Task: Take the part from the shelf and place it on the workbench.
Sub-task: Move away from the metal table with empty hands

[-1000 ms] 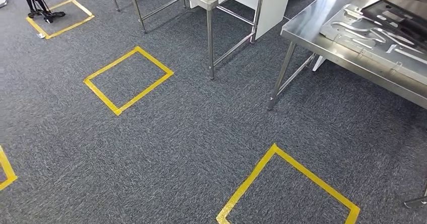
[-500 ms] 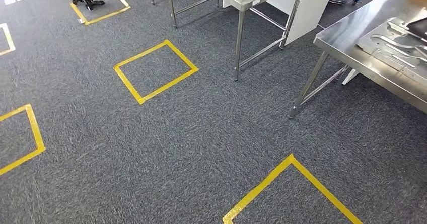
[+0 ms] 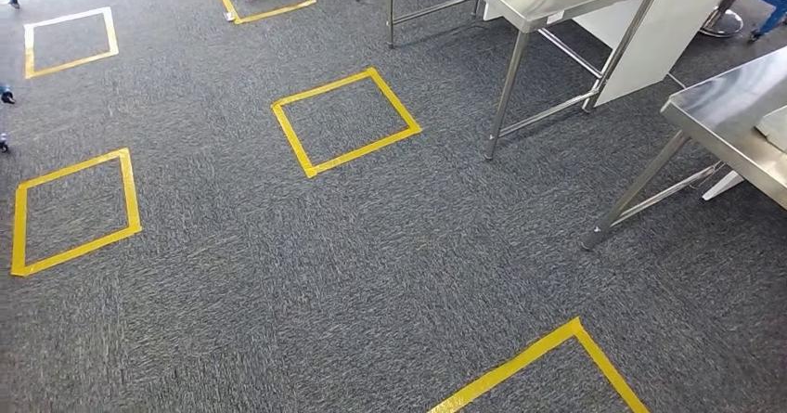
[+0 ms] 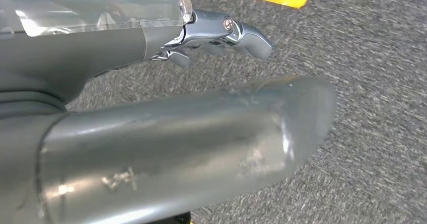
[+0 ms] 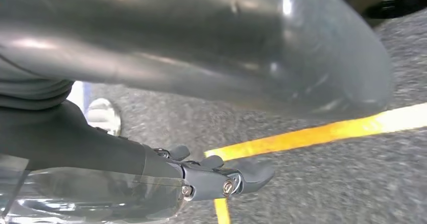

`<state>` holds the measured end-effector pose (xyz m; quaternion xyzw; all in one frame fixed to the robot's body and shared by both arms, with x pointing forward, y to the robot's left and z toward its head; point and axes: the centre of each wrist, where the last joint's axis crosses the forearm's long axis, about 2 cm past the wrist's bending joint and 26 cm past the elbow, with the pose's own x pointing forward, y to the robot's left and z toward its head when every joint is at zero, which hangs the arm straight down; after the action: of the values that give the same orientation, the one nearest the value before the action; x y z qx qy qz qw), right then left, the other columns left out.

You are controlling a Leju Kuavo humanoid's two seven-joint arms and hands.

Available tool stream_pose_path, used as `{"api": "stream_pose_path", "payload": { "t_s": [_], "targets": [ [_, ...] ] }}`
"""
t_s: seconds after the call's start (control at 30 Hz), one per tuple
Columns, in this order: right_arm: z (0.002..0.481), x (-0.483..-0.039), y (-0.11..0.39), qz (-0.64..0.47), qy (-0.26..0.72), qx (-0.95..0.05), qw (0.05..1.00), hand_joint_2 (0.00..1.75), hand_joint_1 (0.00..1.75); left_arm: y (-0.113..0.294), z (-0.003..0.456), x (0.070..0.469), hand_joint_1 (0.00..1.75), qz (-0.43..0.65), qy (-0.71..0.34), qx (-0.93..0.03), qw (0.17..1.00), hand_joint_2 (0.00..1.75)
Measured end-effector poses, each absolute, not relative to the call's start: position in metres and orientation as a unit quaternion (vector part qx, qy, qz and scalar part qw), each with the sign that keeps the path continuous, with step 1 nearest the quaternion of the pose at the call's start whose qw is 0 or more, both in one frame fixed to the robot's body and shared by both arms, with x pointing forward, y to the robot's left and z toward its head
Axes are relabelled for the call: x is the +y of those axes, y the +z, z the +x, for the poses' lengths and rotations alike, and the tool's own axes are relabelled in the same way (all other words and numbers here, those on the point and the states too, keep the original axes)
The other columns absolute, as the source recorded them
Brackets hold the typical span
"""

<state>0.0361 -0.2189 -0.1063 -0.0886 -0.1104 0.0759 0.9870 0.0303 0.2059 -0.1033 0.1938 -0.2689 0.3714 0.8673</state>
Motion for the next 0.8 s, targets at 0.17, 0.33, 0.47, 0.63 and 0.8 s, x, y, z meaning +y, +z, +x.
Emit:
{"api": "stream_pose_path", "payload": {
  "t_s": [0.17,0.33,0.47,0.63,0.8],
  "targets": [
    [0.035,-0.2165,-0.1061,-0.084,0.081,-0.109,0.987,0.0,0.0,-0.1034,0.0303,0.2067,0.0,0.195,0.373,-0.269,0.866,0.0],
    [0.0341,-0.2162,-0.1062,-0.083,0.085,-0.109,0.987,0.0,0.0,-0.1036,0.0293,0.2073,0.0,0.195,0.374,-0.269,0.866,0.0],
    [0.0345,-0.2158,-0.1061,-0.083,0.088,-0.11,0.987,0.0,0.0,-0.1036,0.0298,0.2076,0.0,0.196,0.374,-0.27,0.865,0.0],
    [0.0367,-0.216,-0.1059,-0.082,0.089,-0.112,0.986,0.0,0.0,-0.1037,0.0285,0.2072,0.0,0.195,0.375,-0.269,0.865,0.0],
    [0.034,-0.2168,-0.1062,-0.089,0.09,-0.102,0.987,0.0,0.0,-0.1036,0.0295,0.2065,0.0,0.187,0.38,-0.27,0.865,0.0]
  ]
}}
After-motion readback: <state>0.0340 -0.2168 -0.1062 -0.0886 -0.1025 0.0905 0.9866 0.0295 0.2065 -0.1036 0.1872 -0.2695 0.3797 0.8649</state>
